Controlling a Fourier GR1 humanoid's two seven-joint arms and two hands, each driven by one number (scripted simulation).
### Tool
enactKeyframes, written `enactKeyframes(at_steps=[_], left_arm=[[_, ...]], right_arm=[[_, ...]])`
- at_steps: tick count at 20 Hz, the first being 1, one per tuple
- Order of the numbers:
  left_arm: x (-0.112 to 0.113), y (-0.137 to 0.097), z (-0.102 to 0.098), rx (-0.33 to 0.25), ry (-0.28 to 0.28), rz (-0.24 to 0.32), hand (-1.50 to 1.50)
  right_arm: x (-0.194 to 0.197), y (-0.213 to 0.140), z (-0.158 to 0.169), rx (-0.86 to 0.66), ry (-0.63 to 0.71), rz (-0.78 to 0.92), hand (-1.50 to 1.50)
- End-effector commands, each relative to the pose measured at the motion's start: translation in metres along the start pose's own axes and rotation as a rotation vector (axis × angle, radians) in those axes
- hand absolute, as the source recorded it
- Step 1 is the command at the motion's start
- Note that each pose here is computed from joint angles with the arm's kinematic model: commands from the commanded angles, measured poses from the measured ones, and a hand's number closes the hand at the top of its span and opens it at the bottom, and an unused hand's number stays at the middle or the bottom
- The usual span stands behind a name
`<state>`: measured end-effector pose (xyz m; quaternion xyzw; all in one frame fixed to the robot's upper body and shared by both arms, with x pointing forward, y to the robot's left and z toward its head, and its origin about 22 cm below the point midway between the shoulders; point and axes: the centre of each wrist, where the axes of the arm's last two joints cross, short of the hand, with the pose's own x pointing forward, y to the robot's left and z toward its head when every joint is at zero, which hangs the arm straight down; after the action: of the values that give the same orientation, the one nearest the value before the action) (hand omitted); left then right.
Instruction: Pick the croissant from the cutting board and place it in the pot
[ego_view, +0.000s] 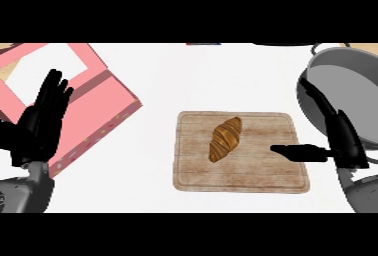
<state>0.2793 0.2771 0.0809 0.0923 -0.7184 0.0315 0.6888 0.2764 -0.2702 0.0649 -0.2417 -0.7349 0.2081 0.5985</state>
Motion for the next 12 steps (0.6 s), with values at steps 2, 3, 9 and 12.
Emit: enactKeyframes(at_steps=[2,3,9,12], left_arm=[[0.003,-0.004,-0.005,-0.001,-0.007,0.001,0.0],[0.014,-0.001,-0.012,-0.012,-0.012,0.001,0.0],[-0.008,-0.007,-0.005,-0.011,-0.004,0.003,0.0],[0.008,0.014,-0.014,-0.002,-0.016,-0.002,0.0]], right_arm=[[0.035,0.0,-0.003,0.268,0.125,0.176,-1.5],[0.048,0.002,-0.012,0.284,0.152,0.214,-1.5],[0.098,0.048,-0.025,0.461,0.253,0.321,-1.5],[0.11,0.057,-0.028,0.516,0.297,0.307,-1.5]])
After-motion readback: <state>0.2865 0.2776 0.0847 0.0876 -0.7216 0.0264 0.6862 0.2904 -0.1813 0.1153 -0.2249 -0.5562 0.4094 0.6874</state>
